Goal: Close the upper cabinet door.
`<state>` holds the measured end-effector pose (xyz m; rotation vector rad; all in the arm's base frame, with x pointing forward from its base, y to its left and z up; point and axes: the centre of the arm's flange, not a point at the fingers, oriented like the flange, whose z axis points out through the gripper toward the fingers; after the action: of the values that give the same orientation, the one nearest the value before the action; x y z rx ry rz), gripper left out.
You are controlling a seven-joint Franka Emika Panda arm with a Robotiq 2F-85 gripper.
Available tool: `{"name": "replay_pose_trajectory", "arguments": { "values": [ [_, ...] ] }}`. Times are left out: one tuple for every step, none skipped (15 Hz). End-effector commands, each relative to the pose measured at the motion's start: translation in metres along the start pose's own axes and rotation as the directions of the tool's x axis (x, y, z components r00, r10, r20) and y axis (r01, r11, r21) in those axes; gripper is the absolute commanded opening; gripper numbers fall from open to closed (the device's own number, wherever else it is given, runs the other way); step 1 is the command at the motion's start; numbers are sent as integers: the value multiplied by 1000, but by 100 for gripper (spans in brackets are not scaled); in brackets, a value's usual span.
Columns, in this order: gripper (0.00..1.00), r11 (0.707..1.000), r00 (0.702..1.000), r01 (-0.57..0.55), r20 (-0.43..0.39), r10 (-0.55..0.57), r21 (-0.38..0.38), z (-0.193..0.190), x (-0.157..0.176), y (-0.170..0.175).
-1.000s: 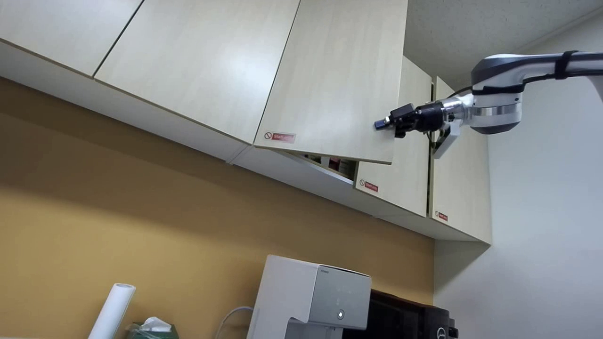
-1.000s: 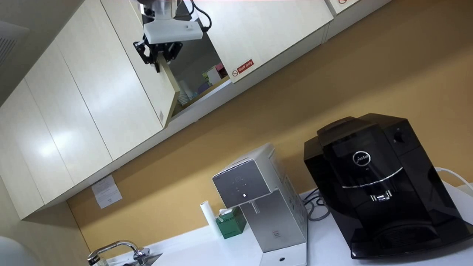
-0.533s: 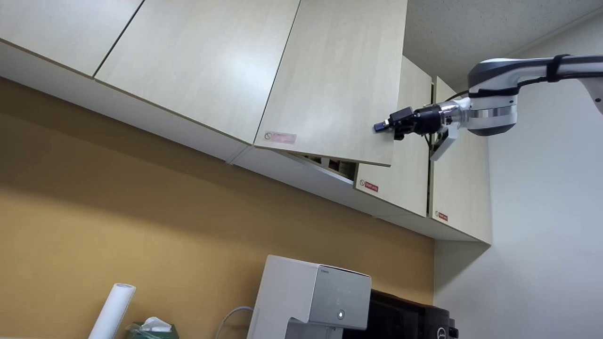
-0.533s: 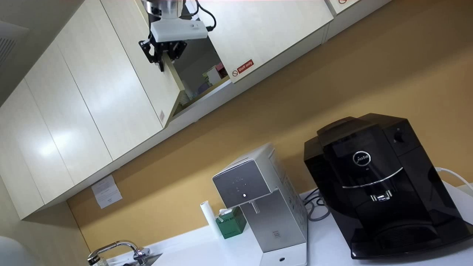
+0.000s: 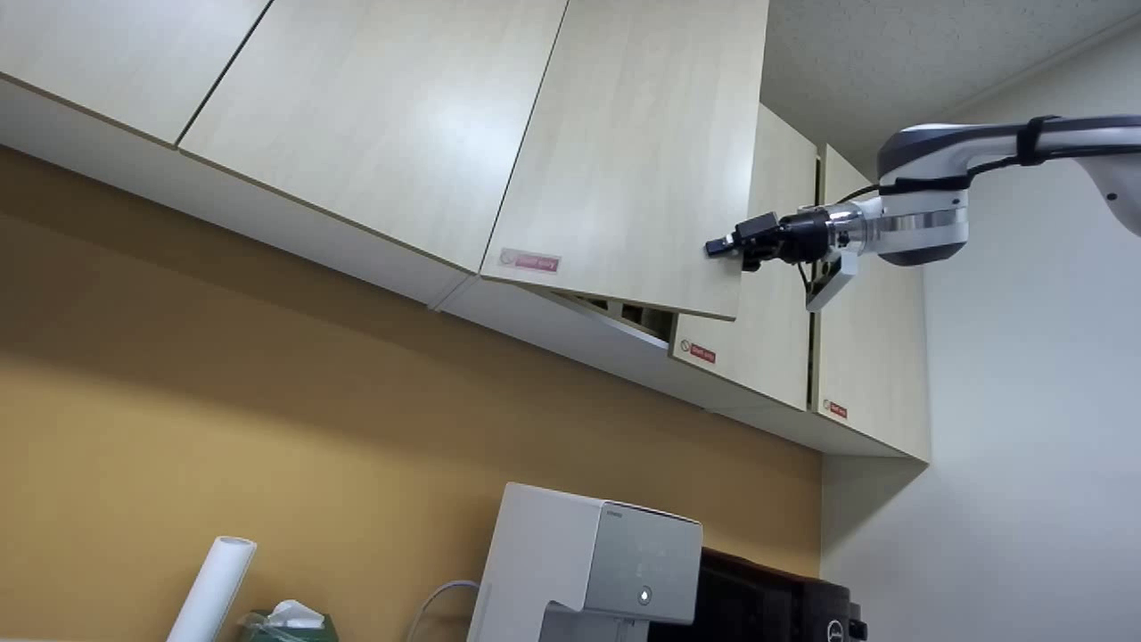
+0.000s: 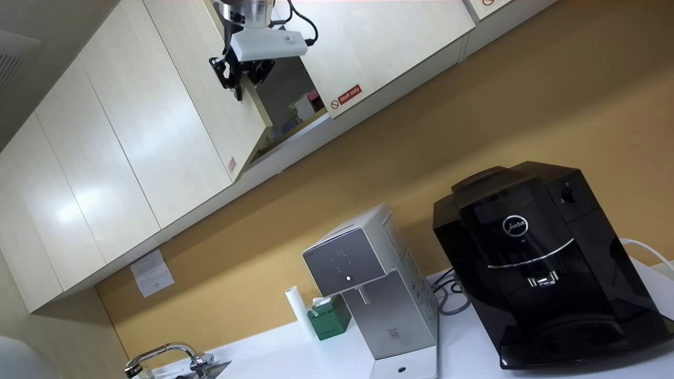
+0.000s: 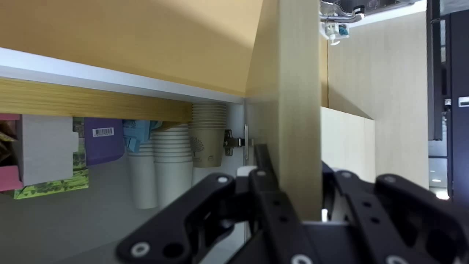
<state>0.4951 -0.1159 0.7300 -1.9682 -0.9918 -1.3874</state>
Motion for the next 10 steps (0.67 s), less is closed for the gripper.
{"name": "replay_pose_trajectory", "arguments": {
  "values": [
    [6,1000,1000,18,-13,-18,19,11,24,32],
    [6,999,1000,20,-18,-20,33,13,26,39],
    [6,999,1000,19,-24,-18,39,14,27,46],
    [6,999,999,19,-29,-18,43,15,28,52],
    [6,999,999,18,-36,-17,46,18,29,58],
    [6,999,999,18,-42,-16,44,20,30,63],
    [6,999,999,16,-47,-14,46,22,31,68],
    [6,999,999,13,-51,-11,49,24,31,73],
    [6,998,999,13,-53,-10,54,26,32,78],
    [6,998,999,14,-51,-11,60,28,33,83]
  ]
}}
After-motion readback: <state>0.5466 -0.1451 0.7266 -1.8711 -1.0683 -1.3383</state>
